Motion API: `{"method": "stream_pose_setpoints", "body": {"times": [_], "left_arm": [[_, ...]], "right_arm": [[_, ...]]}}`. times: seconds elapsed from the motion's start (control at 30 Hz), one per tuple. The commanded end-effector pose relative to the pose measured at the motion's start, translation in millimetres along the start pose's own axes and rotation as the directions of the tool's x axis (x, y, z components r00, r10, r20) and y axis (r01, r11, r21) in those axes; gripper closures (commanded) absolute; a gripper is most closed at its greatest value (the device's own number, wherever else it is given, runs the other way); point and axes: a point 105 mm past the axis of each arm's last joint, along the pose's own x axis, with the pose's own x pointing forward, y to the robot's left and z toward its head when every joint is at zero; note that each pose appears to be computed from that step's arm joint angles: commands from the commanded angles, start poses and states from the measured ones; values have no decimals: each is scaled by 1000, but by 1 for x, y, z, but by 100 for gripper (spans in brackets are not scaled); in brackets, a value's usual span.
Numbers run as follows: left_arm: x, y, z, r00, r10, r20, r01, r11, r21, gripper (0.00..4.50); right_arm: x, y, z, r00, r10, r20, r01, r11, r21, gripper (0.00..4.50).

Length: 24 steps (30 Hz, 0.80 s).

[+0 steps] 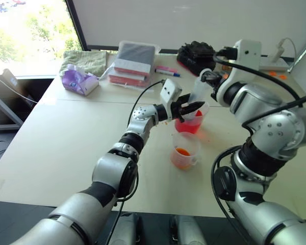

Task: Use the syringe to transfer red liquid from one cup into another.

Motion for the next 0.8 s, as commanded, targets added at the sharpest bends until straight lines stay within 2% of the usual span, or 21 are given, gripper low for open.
{"method": "stream_pose_setpoints", "body": {"times": [0.03, 0.3, 0.8], "left_arm": [[10, -9, 12, 998, -47, 37, 45, 998, 46, 306], [9, -10, 6, 999, -45, 24, 44, 998, 48, 306], [7, -17, -9, 999, -50, -3, 50, 998, 34, 306]], "right_arm": [[-4, 12, 17, 995, 62, 72, -62, 998, -3, 444], [-11, 17, 44, 977, 118, 177, -130, 990, 58, 444], [-15, 7, 67, 965, 120, 232, -136, 989, 52, 444]]}}
